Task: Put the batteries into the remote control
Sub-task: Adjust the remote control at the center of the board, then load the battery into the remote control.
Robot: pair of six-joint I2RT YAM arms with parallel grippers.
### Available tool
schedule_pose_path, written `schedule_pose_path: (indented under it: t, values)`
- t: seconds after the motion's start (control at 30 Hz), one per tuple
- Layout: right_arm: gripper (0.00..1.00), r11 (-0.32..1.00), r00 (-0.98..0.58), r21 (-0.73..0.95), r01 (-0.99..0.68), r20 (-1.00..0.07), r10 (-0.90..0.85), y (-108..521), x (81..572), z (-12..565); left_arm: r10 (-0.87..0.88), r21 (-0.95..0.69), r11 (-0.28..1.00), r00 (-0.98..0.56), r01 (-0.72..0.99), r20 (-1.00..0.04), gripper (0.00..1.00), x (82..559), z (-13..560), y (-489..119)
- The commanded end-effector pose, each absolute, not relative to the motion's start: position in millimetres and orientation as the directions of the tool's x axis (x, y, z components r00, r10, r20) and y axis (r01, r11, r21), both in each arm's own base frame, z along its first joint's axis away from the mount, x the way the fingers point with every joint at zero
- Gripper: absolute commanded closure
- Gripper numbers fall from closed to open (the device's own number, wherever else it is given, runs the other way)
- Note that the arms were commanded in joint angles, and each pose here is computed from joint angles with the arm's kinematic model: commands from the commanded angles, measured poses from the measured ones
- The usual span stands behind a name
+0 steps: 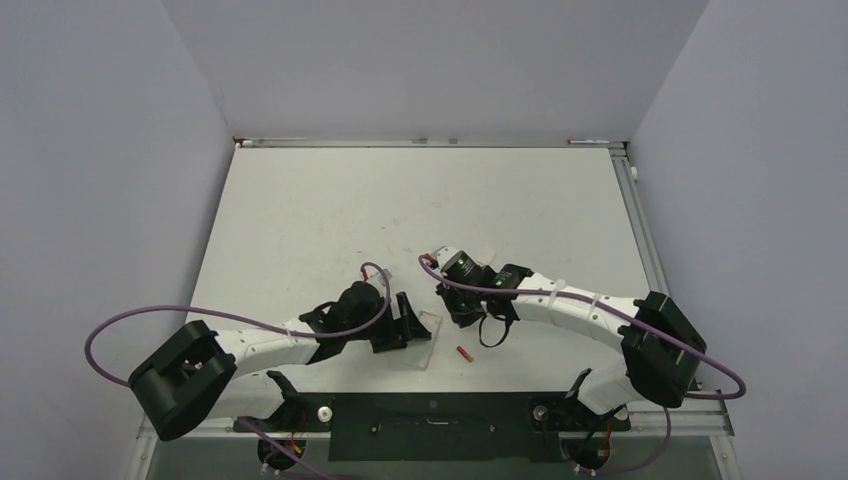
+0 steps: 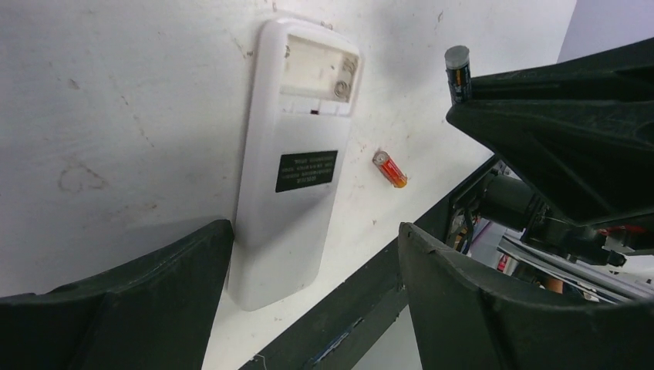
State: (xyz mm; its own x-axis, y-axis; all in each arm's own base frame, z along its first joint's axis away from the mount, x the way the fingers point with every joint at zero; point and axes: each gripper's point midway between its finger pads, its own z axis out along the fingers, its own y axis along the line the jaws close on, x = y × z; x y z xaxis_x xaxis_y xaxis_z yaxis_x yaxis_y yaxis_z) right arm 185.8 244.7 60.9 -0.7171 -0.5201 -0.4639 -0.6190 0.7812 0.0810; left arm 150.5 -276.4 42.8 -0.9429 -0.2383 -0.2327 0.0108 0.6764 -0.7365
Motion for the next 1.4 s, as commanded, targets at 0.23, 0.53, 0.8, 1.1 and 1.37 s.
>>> schedule_pose_path:
  t: [0.23, 0.53, 0.8, 1.1, 1.37]
  values:
    - [0.92, 0.656, -0.593, 0.044, -0.754, -0.477, -0.649, 262.8, 195.3, 74.9, -0.286, -0.724, 0.690, -0.913, 0.015, -0.292, 0.23, 161.9, 50.6, -261.5]
    - [0.91, 0.474, -0.414, 0.010, -0.880, -0.506, -0.757, 276.3, 200.5, 80.9, -0.309, -0.654, 0.757, -0.872, 0.016, -0.379, 0.24, 208.0, 51.1, -238.1]
    - [0.89, 0.342, -0.290, -0.026, -0.939, -0.471, -0.833, 282.9, 205.4, 72.0, -0.336, -0.677, 0.736, -0.876, -0.016, -0.345, 0.32, 229.5, 43.1, -240.8]
    - [0.89, 0.276, -0.238, -0.027, -0.961, -0.432, -0.870, 294.7, 204.1, 59.7, -0.362, -0.658, 0.751, -0.872, -0.062, -0.331, 0.32, 232.5, 32.0, -226.9]
    - [0.87, 0.235, -0.191, -0.059, -0.970, -0.411, -0.891, 301.1, 208.4, 54.0, -0.369, -0.661, 0.747, -0.873, -0.072, -0.321, 0.32, 231.3, 28.6, -222.3]
